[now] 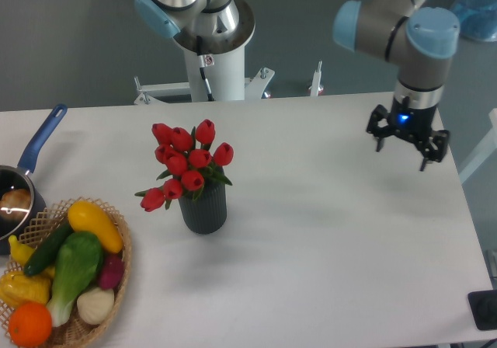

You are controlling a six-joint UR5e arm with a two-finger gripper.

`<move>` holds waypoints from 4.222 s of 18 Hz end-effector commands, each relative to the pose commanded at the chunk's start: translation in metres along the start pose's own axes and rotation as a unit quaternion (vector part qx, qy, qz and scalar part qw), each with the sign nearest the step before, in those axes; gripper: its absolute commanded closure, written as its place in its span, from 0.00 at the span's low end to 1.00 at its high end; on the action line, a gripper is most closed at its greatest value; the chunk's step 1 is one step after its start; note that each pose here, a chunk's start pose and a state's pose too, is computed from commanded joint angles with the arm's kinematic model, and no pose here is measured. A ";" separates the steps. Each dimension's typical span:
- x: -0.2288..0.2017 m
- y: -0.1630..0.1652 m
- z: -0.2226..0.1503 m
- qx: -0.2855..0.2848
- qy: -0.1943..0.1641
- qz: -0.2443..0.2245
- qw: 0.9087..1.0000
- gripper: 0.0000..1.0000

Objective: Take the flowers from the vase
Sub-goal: 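Move the open gripper from its start pose toward the tulip vase, then lower the open gripper around the red tulip stems above the vase, then close the gripper on the tulip stems, then lift the tulip bunch up out of the black vase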

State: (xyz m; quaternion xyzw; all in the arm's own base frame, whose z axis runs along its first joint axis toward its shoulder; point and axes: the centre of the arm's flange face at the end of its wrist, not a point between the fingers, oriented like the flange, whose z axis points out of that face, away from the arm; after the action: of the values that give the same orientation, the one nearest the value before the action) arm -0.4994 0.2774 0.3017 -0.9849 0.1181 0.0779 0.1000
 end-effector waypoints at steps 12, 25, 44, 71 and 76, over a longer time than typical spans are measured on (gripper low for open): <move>0.064 -0.046 -0.035 0.131 0.015 -0.005 0.991 0.00; 0.116 -0.146 -0.044 0.346 0.101 0.018 0.933 0.00; 0.156 -0.201 -0.010 0.374 0.175 0.046 0.909 0.63; 0.099 -0.193 -0.183 0.471 0.124 -0.097 0.868 1.00; 0.068 -0.180 -0.228 0.484 0.112 -0.151 0.855 1.00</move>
State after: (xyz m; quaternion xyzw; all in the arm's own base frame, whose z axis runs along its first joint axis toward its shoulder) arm -0.3596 0.3843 0.5426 -0.8201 0.0013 -0.1161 0.5603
